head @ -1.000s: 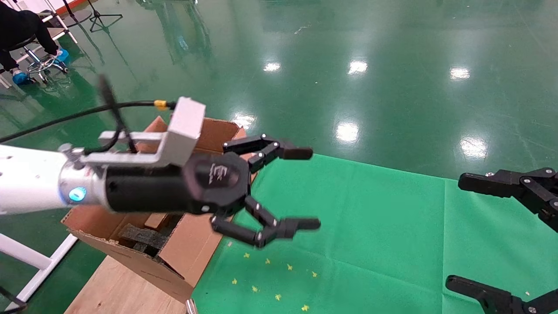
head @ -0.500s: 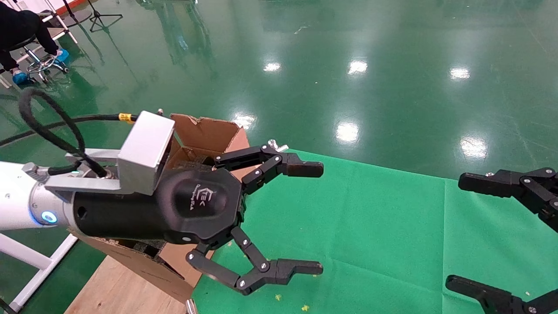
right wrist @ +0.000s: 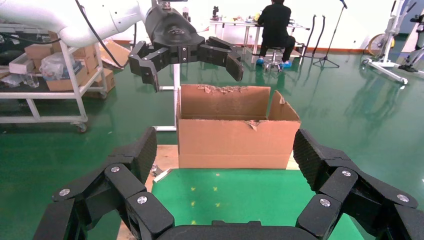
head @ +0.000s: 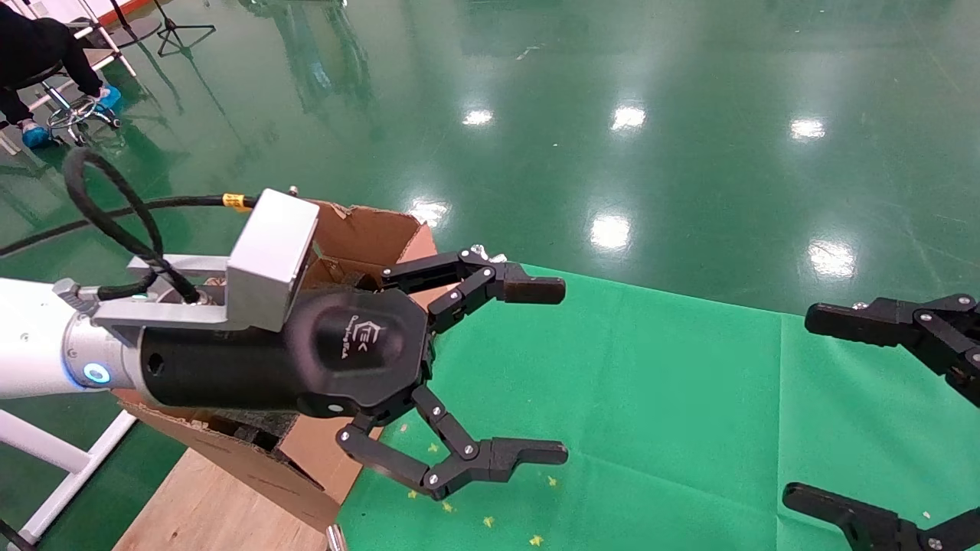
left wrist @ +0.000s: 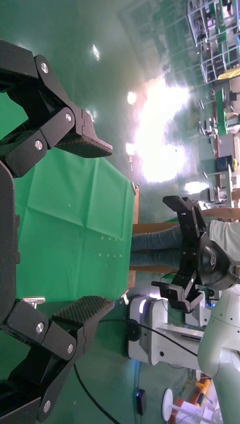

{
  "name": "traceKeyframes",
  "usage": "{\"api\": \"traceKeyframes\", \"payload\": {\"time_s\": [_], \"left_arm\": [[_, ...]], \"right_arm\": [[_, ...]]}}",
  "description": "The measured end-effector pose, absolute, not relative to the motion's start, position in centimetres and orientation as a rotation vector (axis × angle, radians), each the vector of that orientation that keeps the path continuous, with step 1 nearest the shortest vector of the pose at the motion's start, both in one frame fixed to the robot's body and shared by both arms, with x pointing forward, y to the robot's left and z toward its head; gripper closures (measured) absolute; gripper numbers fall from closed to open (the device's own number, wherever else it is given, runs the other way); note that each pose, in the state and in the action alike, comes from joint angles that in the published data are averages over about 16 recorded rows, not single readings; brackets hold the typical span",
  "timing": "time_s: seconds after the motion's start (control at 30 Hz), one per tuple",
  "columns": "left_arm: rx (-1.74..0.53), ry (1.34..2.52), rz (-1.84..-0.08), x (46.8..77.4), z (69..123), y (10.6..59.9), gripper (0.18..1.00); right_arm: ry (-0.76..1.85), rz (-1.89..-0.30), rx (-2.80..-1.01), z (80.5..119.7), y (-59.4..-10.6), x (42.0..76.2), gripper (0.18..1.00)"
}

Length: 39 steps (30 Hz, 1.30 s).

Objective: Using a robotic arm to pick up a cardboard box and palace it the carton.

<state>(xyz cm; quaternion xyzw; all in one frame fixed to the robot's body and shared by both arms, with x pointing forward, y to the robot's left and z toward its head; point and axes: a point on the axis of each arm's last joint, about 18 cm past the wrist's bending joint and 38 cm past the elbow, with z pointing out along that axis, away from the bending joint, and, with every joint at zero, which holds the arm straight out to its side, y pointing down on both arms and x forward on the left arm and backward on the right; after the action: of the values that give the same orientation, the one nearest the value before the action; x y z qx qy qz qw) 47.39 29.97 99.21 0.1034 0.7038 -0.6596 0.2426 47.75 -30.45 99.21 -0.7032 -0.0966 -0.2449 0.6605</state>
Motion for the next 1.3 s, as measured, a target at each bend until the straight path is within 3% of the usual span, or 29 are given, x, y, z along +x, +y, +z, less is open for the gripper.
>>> {"api": "traceKeyframes", "payload": {"time_s": [1.3], "left_arm": [[0.268, 1.927, -1.796, 47.71, 99.21, 30.05, 0.184]], "right_arm": [[-0.218, -0.554, -1.591, 99.2, -30.45, 47.76, 0.178]]}}
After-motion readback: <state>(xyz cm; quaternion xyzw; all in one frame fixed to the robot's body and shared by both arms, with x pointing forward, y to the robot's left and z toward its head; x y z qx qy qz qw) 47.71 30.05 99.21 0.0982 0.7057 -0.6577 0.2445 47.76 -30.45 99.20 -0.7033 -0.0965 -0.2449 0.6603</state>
